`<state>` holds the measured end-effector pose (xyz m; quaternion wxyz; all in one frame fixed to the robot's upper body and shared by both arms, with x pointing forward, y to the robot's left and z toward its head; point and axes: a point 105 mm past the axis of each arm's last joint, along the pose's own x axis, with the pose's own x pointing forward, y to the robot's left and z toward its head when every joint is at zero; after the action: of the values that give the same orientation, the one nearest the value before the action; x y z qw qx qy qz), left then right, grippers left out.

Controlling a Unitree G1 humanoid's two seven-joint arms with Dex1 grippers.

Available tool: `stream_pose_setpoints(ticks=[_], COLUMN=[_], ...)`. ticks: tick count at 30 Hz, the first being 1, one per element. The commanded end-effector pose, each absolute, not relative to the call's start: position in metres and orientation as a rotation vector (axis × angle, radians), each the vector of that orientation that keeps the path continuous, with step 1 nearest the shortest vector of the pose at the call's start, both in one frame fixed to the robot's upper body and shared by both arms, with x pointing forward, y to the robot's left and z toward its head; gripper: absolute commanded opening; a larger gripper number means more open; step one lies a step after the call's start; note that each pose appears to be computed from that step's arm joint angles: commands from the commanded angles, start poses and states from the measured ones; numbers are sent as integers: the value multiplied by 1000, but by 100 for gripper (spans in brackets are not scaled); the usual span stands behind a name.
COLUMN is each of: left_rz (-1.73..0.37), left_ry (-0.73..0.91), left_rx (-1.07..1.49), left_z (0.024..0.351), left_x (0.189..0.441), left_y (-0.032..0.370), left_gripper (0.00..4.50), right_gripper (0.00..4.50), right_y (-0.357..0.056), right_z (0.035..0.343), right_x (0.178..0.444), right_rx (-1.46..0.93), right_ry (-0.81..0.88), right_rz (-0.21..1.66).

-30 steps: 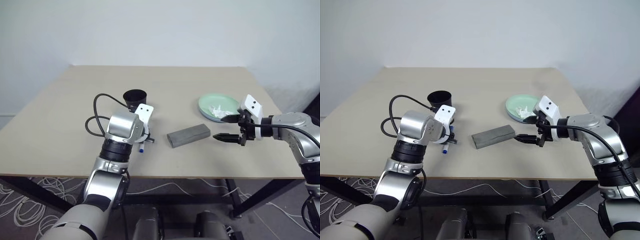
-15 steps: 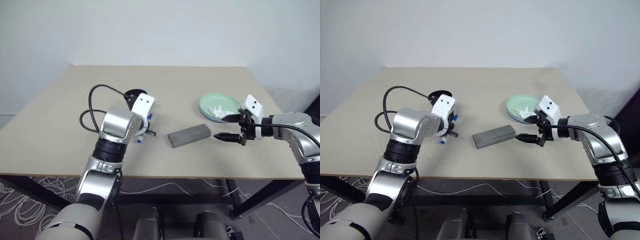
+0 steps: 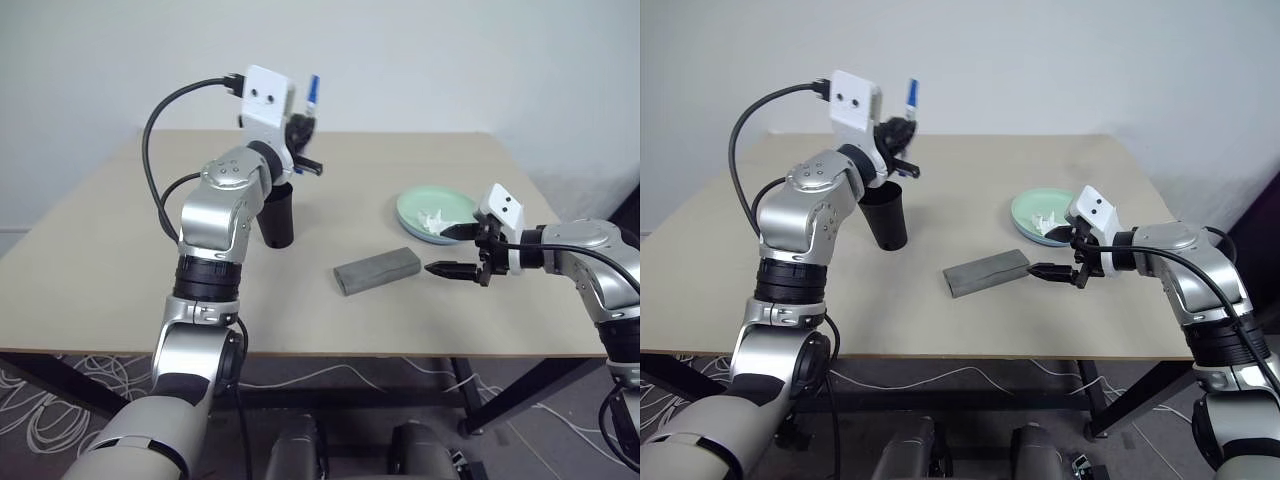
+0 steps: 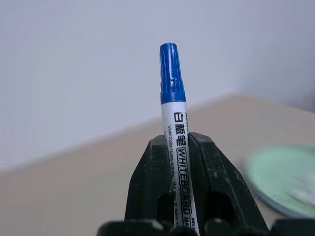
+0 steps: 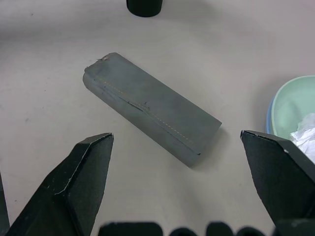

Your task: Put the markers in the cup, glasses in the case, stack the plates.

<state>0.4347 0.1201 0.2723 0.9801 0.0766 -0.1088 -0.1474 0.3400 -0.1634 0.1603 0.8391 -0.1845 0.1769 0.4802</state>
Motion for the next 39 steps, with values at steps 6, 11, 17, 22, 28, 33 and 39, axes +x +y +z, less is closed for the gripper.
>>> stream_pose_setpoints(ticks=[6,11,17,22,28,33,39], left_rz=[-172,-152,-123,-118,-130,-197,-426], left_ry=[-348,-342,-317,-293,-275,-305,-316], left_rx=[161,154,162,156,159,147,147], left_z=[253,238,224,216,209,223,250], left_x=[443,446,450,452,452,447,416], left_y=[137,143,153,156,157,148,143], left_gripper=[10,10,10,141,350,449,449], right_gripper=[450,450,450,450,450,450,450], right_y=[-159,-159,-159,-159,-159,-160,-159], right_z=[176,176,177,177,177,176,174], right_x=[342,342,342,342,342,342,345], right_rx=[-412,-413,-413,-413,-411,-406,-392], right_ry=[310,310,308,307,305,307,306], right_rz=[1020,1020,1019,1018,1015,1012,1007])
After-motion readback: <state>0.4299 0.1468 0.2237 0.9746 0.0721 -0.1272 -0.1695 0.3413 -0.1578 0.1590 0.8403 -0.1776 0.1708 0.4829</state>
